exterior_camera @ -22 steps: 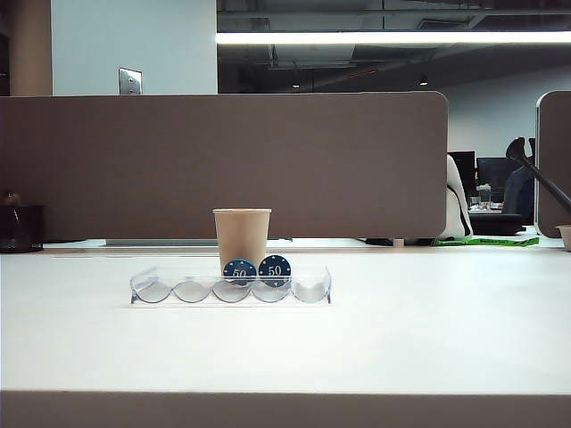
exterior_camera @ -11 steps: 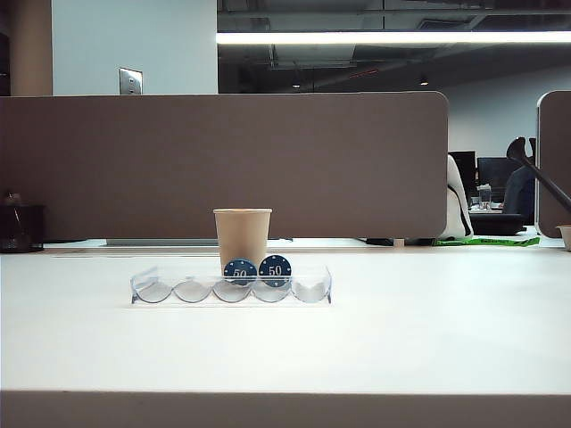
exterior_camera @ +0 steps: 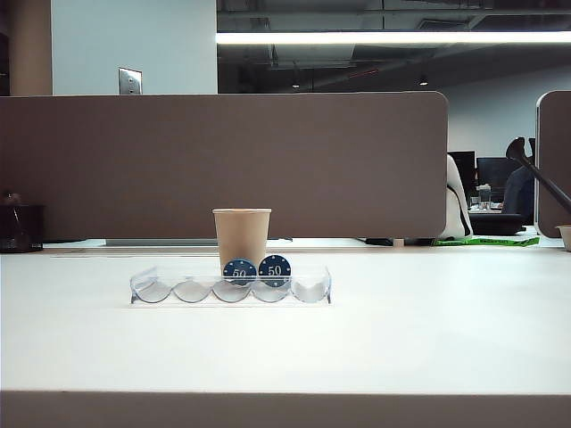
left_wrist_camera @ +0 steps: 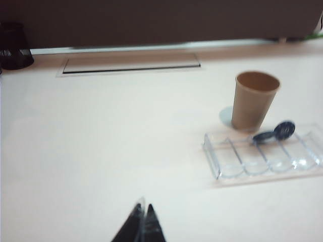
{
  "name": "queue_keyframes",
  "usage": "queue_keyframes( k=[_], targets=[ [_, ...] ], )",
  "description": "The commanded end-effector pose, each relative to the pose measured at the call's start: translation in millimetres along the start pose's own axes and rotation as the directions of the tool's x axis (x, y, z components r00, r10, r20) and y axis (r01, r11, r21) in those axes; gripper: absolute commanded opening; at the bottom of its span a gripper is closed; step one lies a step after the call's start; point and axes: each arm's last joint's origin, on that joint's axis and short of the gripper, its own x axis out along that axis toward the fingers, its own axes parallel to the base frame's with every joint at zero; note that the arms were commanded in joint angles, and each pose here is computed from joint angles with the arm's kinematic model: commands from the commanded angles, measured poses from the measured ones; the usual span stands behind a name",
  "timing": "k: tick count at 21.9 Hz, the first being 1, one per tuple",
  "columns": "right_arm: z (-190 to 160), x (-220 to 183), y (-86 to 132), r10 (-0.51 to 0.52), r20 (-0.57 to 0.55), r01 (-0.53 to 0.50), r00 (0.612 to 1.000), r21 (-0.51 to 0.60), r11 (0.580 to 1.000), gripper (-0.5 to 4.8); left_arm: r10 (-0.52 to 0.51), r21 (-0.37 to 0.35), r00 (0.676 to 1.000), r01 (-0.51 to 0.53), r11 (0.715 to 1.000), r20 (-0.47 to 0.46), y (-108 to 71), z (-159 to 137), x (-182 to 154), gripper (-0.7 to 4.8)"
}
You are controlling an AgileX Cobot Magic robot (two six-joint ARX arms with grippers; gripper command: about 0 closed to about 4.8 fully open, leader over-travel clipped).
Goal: Pick up the chip with the greater value and put it into the paper cup.
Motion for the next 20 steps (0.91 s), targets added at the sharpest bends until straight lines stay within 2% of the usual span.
queue_keyframes(
  k=[1, 3, 7, 11, 17, 20],
  targets=[
    [2, 0, 1, 0.029, 0.02, -0.029, 0.999, 0.005, 1.0, -0.01, 0.004, -0.054, 0.984, 0.006, 0.999, 0.176, 0.5, 6, 7, -0.06],
    [2, 0, 1, 0.031, 0.02, -0.032, 0.999, 0.005, 0.999, -0.01, 0.005, -0.046, 0.967, 0.007, 0.999, 0.253, 0.7, 4, 13, -0.06],
    [2, 0, 1, 0.037, 0.019, -0.037, 0.999, 0.004, 0.999, -0.01, 0.008, -0.044, 0.954, 0.006, 0.999, 0.3, 0.9, -5, 20, -0.06],
    [1, 0, 3, 0.116, 0.015, -0.116, 0.993, 0.002, 0.993, -0.01, 0.007, -0.043, 0.963, 0.005, 0.999, 0.269, 1.0, -23, 30, -0.06],
    [-1, 0, 4, 0.131, -0.006, -0.131, 0.991, 0.007, 0.991, -0.01, -0.001, -0.039, 0.971, 0.01, 0.999, 0.239, 0.8, -37, 36, -0.06],
    [-1, 0, 4, 0.131, -0.006, -0.131, 0.991, 0.004, 0.991, -0.01, -0.001, -0.011, 0.974, 0.003, 1.0, 0.228, 0.7, -44, 39, -0.06]
  ],
)
